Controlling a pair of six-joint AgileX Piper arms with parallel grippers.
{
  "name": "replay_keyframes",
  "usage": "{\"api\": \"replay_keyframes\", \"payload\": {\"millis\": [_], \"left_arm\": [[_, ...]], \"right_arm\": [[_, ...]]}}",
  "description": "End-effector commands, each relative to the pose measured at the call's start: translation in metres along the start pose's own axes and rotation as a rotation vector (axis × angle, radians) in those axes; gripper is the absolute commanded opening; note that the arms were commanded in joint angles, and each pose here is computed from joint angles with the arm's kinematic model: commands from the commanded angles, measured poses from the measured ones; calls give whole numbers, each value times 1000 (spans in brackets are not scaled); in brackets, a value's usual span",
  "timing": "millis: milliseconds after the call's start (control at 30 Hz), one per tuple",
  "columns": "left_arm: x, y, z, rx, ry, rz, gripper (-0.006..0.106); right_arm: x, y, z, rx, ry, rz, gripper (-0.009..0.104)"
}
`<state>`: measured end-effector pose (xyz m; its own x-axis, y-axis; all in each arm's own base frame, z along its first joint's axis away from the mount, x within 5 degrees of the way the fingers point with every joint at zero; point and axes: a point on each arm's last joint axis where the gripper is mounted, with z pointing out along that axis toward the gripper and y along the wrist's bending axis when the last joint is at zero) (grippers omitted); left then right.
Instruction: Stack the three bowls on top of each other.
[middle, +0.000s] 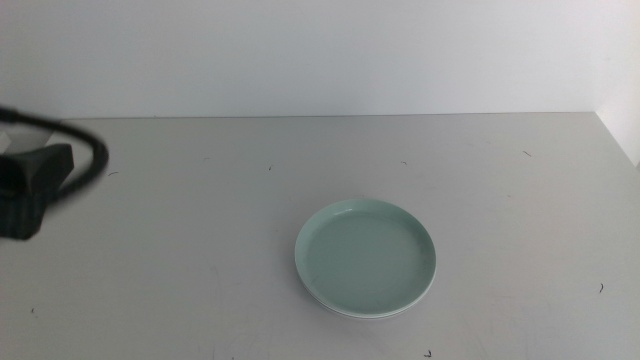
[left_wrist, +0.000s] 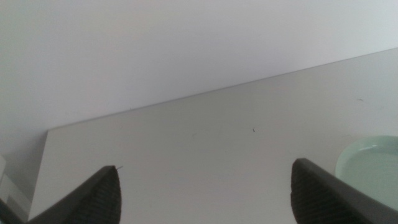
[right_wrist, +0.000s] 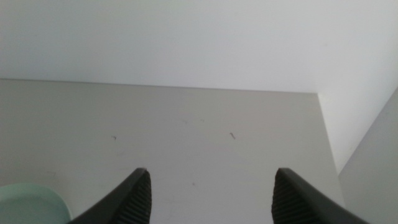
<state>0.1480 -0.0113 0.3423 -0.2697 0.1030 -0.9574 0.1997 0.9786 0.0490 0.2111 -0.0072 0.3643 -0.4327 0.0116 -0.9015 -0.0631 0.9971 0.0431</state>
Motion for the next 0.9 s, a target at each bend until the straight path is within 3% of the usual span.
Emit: {"api": "replay_keyframes", "payload": {"millis": [0,367,533,867], "left_arm": [[-2,-4,-18,-49,-159,9,105],[81,-14,-50,-109,-294,-83,105],[85,-13,-54,-119,-333,-133,105],[85,-13,-54,-116,-331,-135,105]], "right_arm": [[-3,-1,-27,66,-212,-35,49],[85,10,-82,112,-363,-119,49],[114,12,-86,108,-368,-112,49],[122,13,-92,111,-398,-118,49]]}}
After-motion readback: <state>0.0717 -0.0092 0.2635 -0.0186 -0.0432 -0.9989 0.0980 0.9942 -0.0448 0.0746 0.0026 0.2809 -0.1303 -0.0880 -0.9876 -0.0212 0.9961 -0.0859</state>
